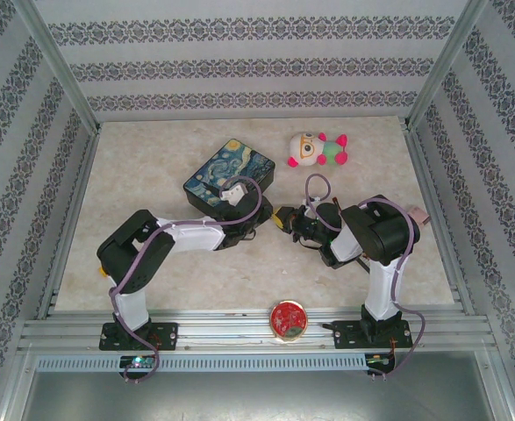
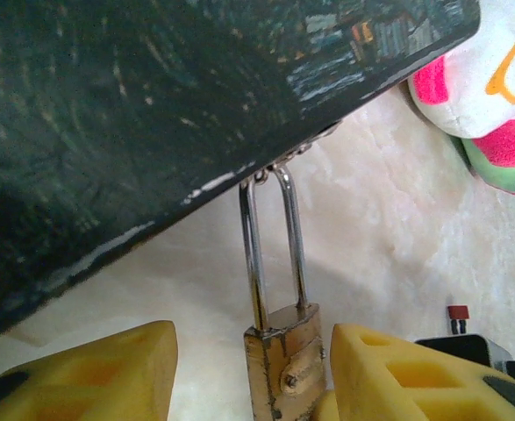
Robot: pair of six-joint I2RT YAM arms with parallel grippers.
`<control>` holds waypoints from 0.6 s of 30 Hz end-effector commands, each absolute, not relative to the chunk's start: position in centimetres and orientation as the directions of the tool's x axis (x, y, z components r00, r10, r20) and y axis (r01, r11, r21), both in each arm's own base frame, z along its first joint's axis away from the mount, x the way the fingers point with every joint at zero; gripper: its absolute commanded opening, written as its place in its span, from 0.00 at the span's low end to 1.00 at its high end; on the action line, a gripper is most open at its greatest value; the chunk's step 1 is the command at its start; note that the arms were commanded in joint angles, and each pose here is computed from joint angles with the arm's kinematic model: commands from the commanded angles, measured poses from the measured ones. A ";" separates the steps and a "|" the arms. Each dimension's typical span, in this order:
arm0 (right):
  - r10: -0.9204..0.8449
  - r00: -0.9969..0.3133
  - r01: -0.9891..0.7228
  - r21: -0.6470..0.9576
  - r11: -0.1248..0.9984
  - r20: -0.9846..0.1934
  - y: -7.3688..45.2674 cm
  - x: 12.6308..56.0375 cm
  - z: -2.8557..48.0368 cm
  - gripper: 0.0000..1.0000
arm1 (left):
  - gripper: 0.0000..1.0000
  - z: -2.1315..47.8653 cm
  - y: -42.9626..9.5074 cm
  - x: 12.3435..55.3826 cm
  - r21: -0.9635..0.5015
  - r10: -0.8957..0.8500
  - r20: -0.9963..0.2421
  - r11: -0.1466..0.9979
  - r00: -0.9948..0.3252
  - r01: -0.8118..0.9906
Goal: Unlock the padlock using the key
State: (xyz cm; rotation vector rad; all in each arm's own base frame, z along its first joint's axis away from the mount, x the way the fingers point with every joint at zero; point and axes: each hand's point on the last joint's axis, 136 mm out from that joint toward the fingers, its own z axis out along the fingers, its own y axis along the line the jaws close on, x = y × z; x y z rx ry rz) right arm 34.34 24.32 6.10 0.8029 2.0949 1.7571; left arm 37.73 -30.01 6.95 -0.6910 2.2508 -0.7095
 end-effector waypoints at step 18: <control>0.584 -0.808 0.147 0.987 0.067 0.081 25.7 35.5 8.3 0.00 | 0.27 7.2 -31.0 39.4 -0.693 -0.661 -0.425 0.677 -0.619 -0.247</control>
